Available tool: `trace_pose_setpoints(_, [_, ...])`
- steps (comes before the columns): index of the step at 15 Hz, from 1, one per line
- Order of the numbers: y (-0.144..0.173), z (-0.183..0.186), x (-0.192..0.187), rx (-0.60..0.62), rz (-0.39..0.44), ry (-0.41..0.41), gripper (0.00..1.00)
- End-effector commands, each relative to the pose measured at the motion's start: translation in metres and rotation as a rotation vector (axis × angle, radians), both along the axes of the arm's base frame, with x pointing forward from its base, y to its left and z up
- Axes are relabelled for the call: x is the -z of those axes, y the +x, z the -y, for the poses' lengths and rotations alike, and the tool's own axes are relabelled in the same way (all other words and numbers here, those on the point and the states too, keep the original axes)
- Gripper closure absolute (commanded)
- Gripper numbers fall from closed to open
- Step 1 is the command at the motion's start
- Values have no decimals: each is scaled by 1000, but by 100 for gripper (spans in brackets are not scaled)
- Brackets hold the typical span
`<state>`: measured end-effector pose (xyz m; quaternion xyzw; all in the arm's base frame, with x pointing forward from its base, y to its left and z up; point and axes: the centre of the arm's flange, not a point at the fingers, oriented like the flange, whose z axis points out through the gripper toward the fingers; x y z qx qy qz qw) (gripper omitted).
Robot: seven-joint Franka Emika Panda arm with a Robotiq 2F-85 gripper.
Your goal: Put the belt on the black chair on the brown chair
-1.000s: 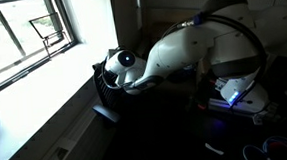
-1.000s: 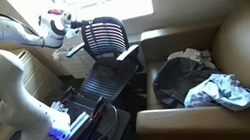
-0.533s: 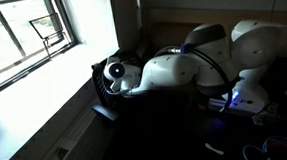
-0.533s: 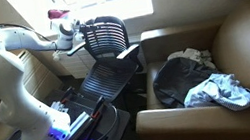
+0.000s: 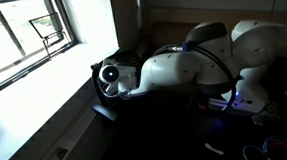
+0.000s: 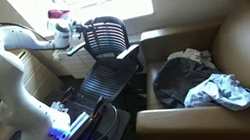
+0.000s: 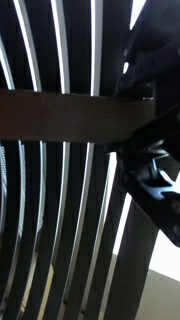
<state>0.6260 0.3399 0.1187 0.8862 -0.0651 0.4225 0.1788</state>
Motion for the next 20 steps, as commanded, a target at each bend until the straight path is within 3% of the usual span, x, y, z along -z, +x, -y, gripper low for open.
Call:
trace_pose_setpoints(1, [35, -3, -3, -49, 20, 30, 93])
trace_pose_setpoints(4, [37, 6, -27, -79, 31, 56, 97])
trace_pose_setpoints(6, [39, 24, -62, -89, 64, 84, 95])
trace_pose_setpoints(11, [9, 54, -85, -79, 113, 145, 94])
trace_pose_setpoints(14, [7, 75, -129, -45, 262, 120, 94])
trace_pose_setpoints(20, [6, 161, -299, 187, 574, 108, 94])
